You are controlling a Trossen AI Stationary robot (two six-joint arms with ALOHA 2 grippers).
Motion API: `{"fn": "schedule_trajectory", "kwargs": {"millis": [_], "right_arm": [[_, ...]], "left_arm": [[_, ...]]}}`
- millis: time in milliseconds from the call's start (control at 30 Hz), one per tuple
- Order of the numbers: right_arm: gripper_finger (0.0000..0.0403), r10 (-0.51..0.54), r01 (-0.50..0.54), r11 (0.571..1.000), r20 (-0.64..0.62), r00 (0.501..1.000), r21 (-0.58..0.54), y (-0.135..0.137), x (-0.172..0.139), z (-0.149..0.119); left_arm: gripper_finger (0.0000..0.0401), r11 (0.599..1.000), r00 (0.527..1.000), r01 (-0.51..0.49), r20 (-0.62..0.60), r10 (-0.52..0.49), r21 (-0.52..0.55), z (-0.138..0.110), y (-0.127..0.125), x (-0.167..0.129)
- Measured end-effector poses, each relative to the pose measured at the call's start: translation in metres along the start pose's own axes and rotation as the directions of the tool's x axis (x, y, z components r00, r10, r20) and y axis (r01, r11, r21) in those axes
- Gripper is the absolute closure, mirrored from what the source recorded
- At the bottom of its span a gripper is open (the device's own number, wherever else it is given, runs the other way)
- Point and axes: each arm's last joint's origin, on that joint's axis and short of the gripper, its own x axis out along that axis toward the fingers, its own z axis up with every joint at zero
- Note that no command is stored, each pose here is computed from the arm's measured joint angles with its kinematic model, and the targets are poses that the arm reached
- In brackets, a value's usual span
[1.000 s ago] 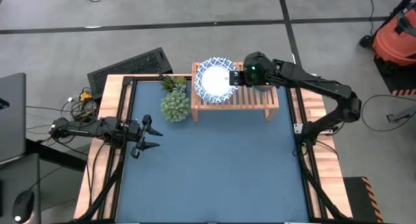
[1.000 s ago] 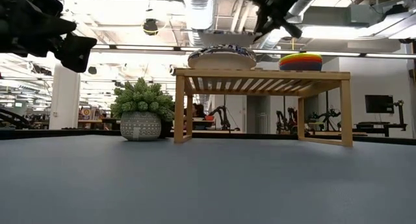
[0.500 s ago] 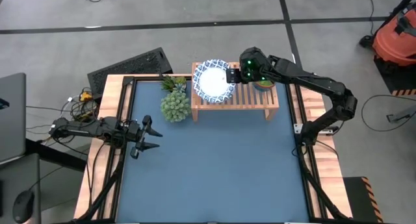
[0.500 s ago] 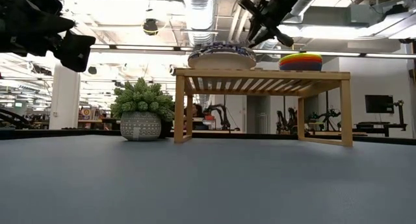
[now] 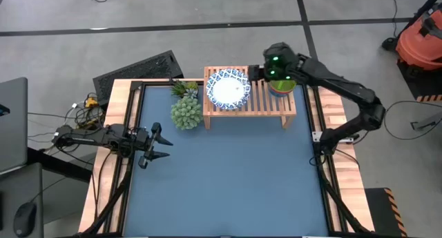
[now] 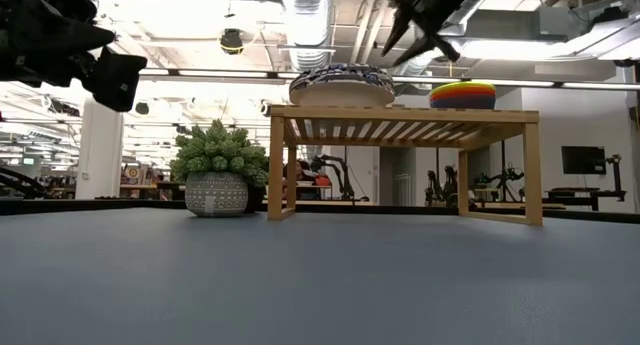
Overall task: Place and stack bowls onto a shelf
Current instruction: Return to Home Position
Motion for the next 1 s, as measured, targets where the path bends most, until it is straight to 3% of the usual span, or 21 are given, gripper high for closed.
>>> {"fn": "schedule_trajectory", "kwargs": {"millis": [200,333,400,533,733,833,1000], "right_arm": [[0.0236,0.106,-0.094,0.984,0.072,0.992,-0.148,0.007,-0.047,0.001],[0.0236,0.198,-0.174,0.928,0.040,0.979,-0.329,0.014,-0.088,-0.014],[0.0235,0.215,-0.196,0.881,-0.005,0.977,-0.430,0.015,-0.107,-0.027],[0.0234,0.345,-0.274,0.737,-0.004,0.939,-0.618,0.022,-0.141,-0.048],[0.0236,0.562,-0.366,0.571,0.026,0.827,-0.735,0.011,-0.161,-0.085],[0.0236,0.622,-0.406,0.553,0.036,0.782,-0.727,-0.008,-0.156,-0.108],[0.0237,0.676,-0.466,0.596,0.095,0.731,-0.653,-0.044,-0.143,-0.135]], "left_arm": [[0.0205,1.000,1.000,0.000,0.000,0.000,-0.020,0.000,0.000,0.000],[0.0205,0.999,0.999,-0.035,-0.001,0.035,-0.015,0.000,0.001,0.000],[0.0205,0.996,0.997,-0.082,-0.004,0.082,-0.022,-0.001,0.002,0.000],[0.0205,0.990,0.991,-0.133,0.003,0.133,-0.038,-0.001,0.004,0.000],[0.0205,0.990,0.991,-0.134,0.004,0.134,-0.036,-0.001,0.004,0.000],[0.0205,0.990,0.991,-0.134,0.004,0.135,-0.034,-0.001,0.004,0.000],[0.0205,0.990,0.991,-0.134,0.004,0.135,-0.039,-0.001,0.004,0.000]]}}
